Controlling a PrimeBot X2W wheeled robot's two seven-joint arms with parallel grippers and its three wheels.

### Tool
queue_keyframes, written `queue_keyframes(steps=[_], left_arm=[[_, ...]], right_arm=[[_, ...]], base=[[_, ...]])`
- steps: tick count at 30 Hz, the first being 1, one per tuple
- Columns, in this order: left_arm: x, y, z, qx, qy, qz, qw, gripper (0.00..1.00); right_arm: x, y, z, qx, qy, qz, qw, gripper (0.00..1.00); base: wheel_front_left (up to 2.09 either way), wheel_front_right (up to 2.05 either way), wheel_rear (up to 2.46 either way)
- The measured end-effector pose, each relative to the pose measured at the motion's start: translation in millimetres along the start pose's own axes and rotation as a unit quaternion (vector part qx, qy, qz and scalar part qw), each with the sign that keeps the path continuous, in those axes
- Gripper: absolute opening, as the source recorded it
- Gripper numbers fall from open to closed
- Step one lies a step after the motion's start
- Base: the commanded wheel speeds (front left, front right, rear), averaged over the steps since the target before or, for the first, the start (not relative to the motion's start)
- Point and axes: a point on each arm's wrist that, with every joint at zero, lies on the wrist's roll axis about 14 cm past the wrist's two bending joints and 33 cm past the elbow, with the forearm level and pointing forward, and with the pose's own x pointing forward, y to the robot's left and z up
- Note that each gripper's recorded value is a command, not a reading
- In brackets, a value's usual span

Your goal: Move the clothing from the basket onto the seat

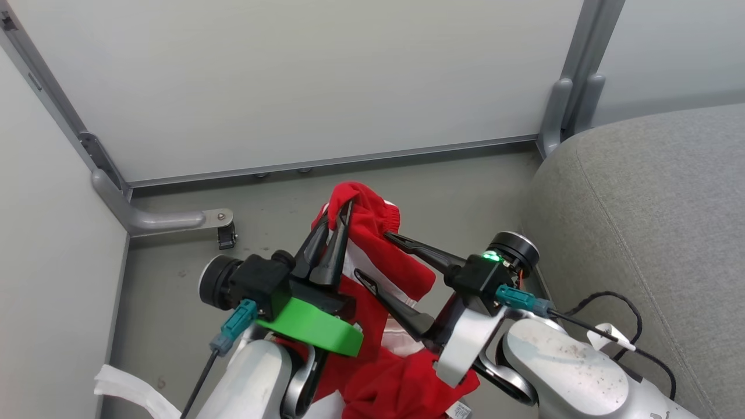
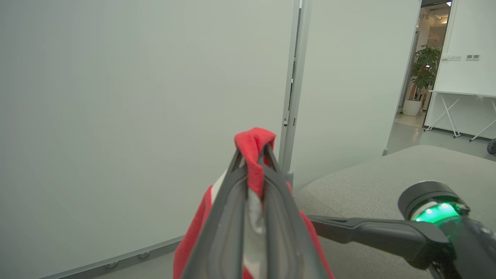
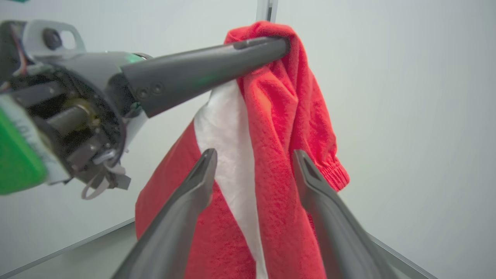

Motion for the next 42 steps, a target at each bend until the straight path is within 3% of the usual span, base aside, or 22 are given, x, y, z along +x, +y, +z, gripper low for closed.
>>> queue_keyframes(steps=[10, 11, 12, 13, 19, 21, 22, 32, 42], left_arm=[[-8, -17, -3, -0.014, 0.007, -0.017, 1.000, 0.00], [-8, -18, -3, -0.014, 0.008, -0.018, 1.000, 0.00], [-9, -18, -3, -0.015, 0.008, -0.018, 1.000, 0.00], [-10, -19, -3, -0.017, 0.009, -0.018, 1.000, 0.00], [-12, -16, -5, -0.014, 0.013, -0.011, 1.000, 0.00], [-10, -15, -6, -0.011, 0.013, -0.009, 1.000, 0.51], [-10, -15, -7, -0.011, 0.014, -0.009, 1.000, 0.99], [1, -26, -25, -0.024, 0.032, -0.029, 0.999, 1.00], [23, -65, -51, -0.043, 0.055, -0.096, 0.993, 1.00]], right_arm=[[24, 19, -24, 0.018, 0.033, 0.018, 0.999, 1.00], [27, 22, -26, 0.026, 0.035, 0.019, 0.999, 0.79], [29, 24, -28, 0.032, 0.037, 0.020, 0.999, 0.30], [30, 26, -30, 0.037, 0.041, 0.021, 0.998, 0.00], [30, 29, -33, 0.060, 0.040, 0.016, 0.997, 0.00], [27, 25, -33, 0.064, 0.037, 0.005, 0.997, 0.00], [25, 21, -32, 0.065, 0.035, -0.002, 0.997, 0.00], [-15, -9, -33, 0.072, 0.029, -0.078, 0.994, 0.00], [-78, -46, -35, 0.065, 0.035, -0.184, 0.980, 0.00]], base=[[0.00, 0.00, 0.00], [0.00, 0.00, 0.00], [0.00, 0.00, 0.00], [0.00, 0.00, 0.00], [0.00, 0.00, 0.00], [0.00, 0.00, 0.00], [0.00, 0.00, 0.00], [0.00, 0.00, 0.00], [0.00, 0.00, 0.00]])
